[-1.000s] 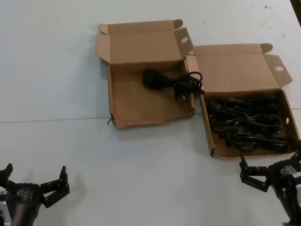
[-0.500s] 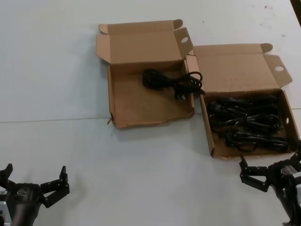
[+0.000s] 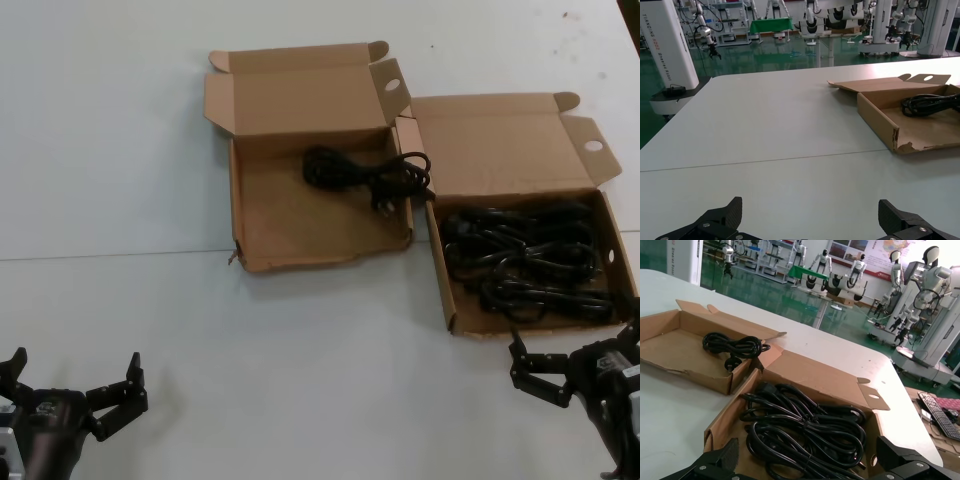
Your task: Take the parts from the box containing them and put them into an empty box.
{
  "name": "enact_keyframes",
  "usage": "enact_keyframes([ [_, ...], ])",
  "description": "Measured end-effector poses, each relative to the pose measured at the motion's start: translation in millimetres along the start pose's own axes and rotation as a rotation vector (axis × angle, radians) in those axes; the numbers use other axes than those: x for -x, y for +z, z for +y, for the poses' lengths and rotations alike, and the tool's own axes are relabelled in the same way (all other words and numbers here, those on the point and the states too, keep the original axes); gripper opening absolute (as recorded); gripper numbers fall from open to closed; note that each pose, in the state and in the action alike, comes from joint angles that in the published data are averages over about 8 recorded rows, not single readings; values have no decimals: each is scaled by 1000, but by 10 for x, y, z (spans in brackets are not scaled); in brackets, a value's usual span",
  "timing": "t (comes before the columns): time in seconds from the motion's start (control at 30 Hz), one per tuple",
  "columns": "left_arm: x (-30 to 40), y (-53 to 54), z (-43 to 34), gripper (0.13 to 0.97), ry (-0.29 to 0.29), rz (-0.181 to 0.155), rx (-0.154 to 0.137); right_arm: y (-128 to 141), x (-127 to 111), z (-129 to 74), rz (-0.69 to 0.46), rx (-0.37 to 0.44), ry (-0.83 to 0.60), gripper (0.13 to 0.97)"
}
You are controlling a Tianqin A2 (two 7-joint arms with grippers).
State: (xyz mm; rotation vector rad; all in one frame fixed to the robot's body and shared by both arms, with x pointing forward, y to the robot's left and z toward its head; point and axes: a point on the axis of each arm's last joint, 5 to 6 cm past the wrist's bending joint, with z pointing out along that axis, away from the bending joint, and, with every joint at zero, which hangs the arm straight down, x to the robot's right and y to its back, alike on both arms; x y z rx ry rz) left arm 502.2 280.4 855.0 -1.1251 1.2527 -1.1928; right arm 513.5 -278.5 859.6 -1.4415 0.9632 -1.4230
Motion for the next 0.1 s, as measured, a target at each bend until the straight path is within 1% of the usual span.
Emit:
enact_keyframes([
  [0.1,0,0,0,966,0,0,0,0,0,0,0,0,0,966],
])
